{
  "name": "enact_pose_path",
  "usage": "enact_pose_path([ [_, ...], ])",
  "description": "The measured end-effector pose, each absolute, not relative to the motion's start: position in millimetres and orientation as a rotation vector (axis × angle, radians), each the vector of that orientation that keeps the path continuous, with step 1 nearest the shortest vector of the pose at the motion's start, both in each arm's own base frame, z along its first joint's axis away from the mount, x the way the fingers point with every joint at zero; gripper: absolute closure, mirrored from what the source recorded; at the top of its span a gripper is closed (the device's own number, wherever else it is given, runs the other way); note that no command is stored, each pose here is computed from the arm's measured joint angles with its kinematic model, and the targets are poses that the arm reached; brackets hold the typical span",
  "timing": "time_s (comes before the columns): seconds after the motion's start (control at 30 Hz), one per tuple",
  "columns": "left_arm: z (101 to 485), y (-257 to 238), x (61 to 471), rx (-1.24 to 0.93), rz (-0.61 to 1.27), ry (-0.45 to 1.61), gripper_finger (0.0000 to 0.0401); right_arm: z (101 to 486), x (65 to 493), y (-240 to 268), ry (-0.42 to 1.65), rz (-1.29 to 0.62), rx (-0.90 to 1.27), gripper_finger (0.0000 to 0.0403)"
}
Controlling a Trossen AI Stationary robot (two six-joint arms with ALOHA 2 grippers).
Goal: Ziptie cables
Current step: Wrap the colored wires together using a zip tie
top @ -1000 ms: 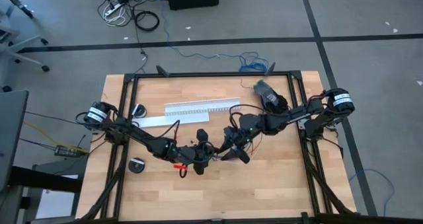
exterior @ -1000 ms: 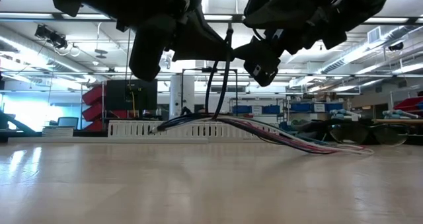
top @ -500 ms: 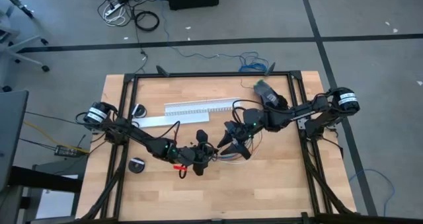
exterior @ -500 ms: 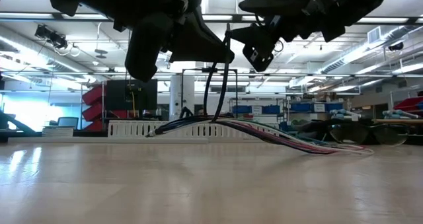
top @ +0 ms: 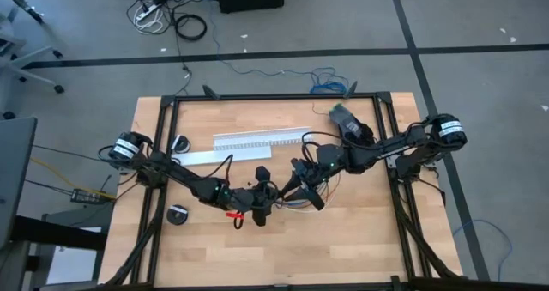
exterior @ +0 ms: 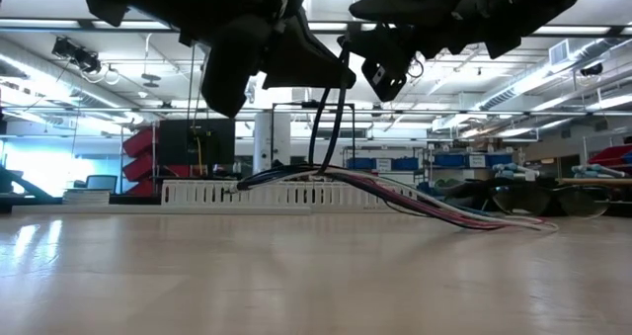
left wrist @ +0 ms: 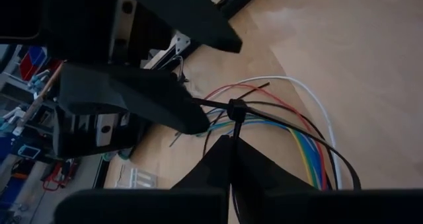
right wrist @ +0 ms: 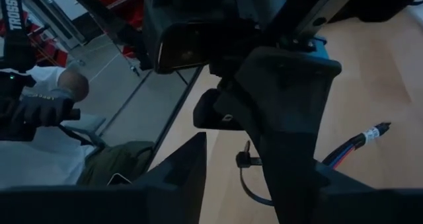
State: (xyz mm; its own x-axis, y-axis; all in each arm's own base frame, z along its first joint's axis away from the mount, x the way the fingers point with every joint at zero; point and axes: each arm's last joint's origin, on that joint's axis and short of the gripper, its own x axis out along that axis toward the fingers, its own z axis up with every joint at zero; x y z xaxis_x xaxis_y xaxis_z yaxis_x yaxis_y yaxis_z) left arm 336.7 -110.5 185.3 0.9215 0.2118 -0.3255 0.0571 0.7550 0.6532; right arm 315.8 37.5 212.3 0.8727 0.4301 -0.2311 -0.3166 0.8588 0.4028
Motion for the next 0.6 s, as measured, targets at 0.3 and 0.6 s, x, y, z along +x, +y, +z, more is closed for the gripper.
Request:
enact_pose_path([
  [0.3,185.4,-110.6,336.8,0.713,0.085,0.396,0.0401,212.1,315.9,37.1,0.321,0.39,0.357,0.0298],
  [0.6,185.7,-110.7,336.9,0.712,0.086,0.394,0.0401,212.0,315.8,37.4,0.319,0.403,0.339,0.0363],
])
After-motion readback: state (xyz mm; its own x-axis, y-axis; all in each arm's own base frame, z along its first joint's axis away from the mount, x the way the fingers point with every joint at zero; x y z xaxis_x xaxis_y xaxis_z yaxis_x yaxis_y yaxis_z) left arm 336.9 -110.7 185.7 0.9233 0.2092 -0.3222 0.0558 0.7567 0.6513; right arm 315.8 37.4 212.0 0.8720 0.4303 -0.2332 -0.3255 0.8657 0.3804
